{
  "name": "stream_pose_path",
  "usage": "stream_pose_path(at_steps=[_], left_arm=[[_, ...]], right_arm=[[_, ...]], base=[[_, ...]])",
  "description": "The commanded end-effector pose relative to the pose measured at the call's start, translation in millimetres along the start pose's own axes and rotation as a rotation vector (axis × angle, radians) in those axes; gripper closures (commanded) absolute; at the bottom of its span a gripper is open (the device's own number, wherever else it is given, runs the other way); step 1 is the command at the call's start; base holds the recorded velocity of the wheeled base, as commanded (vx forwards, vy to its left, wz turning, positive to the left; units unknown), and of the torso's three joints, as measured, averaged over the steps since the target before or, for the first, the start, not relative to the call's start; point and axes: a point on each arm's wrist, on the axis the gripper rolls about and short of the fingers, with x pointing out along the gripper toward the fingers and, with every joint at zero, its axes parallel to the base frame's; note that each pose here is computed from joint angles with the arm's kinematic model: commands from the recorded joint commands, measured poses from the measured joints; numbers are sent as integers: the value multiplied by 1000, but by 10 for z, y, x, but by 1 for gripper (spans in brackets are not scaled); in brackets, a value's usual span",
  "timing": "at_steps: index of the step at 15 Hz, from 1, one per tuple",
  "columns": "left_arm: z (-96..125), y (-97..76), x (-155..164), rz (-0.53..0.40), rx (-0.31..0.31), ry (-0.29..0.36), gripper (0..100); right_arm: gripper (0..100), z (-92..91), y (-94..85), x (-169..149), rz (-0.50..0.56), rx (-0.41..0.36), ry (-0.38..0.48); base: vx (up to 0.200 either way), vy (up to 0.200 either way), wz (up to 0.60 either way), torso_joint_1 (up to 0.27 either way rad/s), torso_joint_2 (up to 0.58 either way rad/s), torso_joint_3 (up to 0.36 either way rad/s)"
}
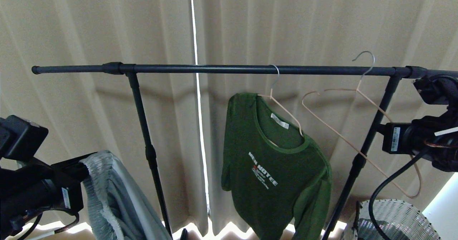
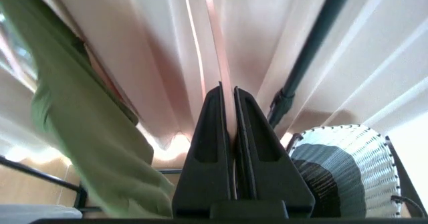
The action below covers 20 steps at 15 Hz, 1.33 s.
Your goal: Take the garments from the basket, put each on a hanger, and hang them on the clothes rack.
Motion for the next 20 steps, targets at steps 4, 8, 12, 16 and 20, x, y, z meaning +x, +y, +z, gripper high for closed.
stream_pose_path(at_steps=[4,8,12,16,20], left_arm=[[-24,-5,-5,-1,3,6,100],[-24,-5,-5,1,3,7,100],[-34,-7,-3,-2,4,11,100],[-54,-11,-8,-2,28,17,100],[78,18,10,11,28,-22,100]], right_arm=[[100,-93,-135,-364,47,-7,-57],[100,-186,-183,-460,59,-26,-58],[100,-266,-217,-524,72,-27,-53],[100,-271,-221,-547,98,-28,-57],[100,-251,-220,-633,207,-20,-78]], base=[[-50,0,0,1,1,2],[-200,0,0,0,4,1],[-200,0,0,-1,1,6],[-150,0,0,2,3,1],[0,0,0,0,0,0]])
